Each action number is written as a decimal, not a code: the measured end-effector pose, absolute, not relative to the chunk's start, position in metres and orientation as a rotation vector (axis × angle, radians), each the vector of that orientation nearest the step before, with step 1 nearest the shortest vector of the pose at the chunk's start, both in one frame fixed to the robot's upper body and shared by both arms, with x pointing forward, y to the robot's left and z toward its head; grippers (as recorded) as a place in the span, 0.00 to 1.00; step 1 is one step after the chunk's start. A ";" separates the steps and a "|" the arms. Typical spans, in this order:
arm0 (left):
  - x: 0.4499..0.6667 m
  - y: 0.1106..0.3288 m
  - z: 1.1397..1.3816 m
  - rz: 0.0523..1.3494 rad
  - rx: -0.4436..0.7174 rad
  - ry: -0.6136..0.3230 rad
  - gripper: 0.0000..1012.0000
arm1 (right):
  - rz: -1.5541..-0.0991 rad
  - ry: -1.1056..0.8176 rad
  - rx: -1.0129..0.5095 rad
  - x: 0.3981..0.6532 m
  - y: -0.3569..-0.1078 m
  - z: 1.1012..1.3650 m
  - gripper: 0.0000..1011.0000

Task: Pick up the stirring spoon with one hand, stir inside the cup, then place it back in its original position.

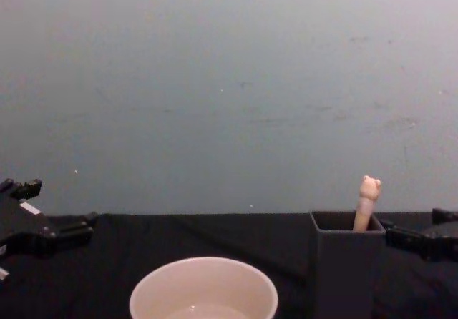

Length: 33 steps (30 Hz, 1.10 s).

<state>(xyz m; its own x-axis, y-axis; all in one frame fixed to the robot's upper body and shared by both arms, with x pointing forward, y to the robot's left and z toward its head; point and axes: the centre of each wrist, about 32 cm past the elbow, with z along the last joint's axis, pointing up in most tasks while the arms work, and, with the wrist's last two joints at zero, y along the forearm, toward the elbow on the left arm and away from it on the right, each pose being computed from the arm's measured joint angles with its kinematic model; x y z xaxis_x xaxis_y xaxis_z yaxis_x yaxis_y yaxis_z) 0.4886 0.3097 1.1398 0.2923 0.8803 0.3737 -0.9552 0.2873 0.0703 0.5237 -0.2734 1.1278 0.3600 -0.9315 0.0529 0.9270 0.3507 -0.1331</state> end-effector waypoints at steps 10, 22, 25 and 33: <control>0.489 0.310 1.140 1.248 0.304 -0.285 0.99 | -1.203 0.033 -0.147 0.524 -0.274 1.128 0.99; 0.489 0.310 1.140 1.248 0.304 -0.285 0.99 | -1.204 0.033 -0.147 0.524 -0.274 1.128 0.99; 0.489 0.310 1.140 1.248 0.304 -0.285 0.99 | -1.204 0.033 -0.147 0.524 -0.274 1.128 0.99; 0.489 0.310 1.140 1.248 0.304 -0.285 0.99 | -1.204 0.033 -0.147 0.524 -0.274 1.128 0.99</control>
